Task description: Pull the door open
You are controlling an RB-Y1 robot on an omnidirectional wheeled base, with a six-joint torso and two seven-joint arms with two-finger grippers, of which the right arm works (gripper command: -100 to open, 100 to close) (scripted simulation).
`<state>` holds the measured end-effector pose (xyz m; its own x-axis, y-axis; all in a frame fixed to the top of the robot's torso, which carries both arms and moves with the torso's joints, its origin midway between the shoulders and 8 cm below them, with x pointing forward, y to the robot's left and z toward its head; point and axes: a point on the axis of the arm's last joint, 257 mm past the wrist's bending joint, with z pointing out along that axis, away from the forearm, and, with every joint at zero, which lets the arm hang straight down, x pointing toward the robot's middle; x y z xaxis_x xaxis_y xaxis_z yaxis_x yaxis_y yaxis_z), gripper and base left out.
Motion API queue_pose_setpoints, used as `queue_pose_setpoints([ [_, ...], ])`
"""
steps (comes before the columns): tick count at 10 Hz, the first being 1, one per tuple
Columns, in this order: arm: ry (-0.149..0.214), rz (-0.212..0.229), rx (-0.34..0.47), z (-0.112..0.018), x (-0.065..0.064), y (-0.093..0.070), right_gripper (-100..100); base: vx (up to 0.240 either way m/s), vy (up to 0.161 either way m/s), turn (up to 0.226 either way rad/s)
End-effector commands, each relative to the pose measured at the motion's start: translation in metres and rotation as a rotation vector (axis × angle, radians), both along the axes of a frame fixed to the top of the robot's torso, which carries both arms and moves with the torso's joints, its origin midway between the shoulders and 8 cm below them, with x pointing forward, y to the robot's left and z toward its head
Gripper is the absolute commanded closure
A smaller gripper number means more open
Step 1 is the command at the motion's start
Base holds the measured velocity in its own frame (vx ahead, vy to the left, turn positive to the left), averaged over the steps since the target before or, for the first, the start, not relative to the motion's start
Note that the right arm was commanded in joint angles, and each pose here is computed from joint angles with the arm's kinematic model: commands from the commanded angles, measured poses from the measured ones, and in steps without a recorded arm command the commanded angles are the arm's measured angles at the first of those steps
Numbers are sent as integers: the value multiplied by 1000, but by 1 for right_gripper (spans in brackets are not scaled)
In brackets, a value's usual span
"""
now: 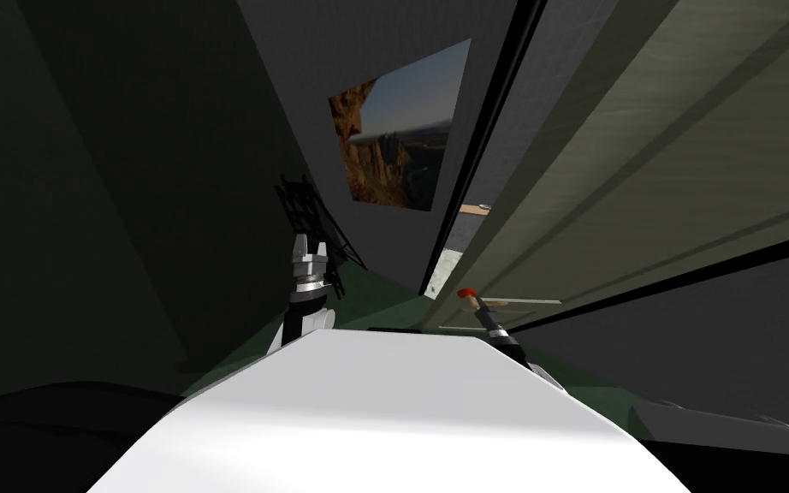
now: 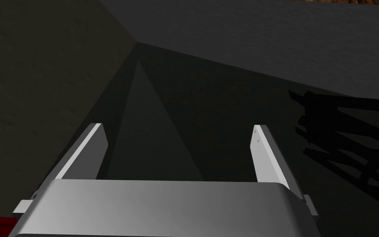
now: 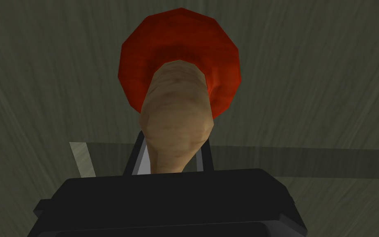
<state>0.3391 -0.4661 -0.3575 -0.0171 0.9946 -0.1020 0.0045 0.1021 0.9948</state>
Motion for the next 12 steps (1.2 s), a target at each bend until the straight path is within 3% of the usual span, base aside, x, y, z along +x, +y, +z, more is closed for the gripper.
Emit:
queue_pose_setpoints([
  [1, -6, 16, 0, 2, -7, 0, 100, -137, -49, 93],
  [4, 1, 27, 3, -1, -16, 0, 100, -115, -45, 99],
  [12, -6, 67, 1, 3, -36, -4, 100, -244, -84, 185],
])
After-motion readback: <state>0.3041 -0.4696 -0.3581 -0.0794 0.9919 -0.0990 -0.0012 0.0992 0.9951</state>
